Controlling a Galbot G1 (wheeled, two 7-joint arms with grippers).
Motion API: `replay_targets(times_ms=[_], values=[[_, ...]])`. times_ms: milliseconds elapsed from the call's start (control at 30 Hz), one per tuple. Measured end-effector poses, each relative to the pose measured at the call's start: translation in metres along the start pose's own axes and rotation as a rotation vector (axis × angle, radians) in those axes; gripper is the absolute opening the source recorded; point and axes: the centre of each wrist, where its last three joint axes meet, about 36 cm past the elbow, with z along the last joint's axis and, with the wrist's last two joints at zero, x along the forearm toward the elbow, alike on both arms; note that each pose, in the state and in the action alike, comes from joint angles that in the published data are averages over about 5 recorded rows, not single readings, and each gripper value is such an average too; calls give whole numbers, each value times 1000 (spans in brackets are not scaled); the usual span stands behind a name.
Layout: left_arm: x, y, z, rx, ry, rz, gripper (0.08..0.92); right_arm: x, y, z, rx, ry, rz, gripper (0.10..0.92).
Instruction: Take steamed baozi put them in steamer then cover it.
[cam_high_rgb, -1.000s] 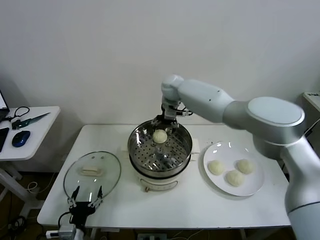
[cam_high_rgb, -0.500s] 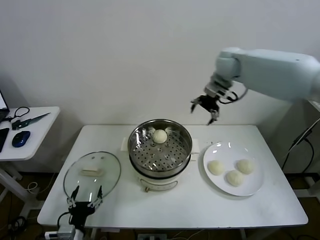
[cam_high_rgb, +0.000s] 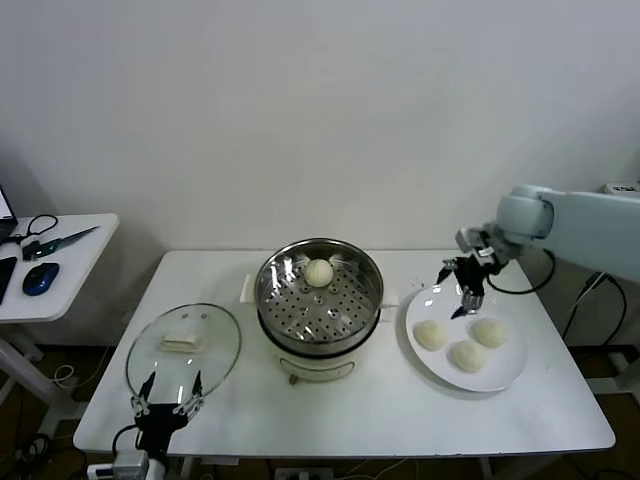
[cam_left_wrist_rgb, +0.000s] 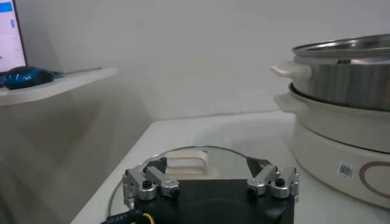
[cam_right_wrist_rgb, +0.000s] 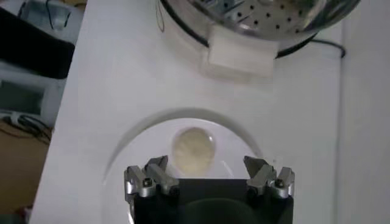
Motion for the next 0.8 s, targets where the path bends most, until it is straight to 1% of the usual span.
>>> replay_targets(times_ms=[300,633,700,800], values=[[2,1,3,-1,9,-8,823,-51,2,7,-81,35,16,823],[-2,2,5,0,12,-12,823,-87,-2,6,-128,51,23,822],[-2,2,5,1,12,-12,823,-91,-4,5,-134,55,23,807],[-2,3,5,1,13,-14,823,-95,-5,4,-139,60,23,746]])
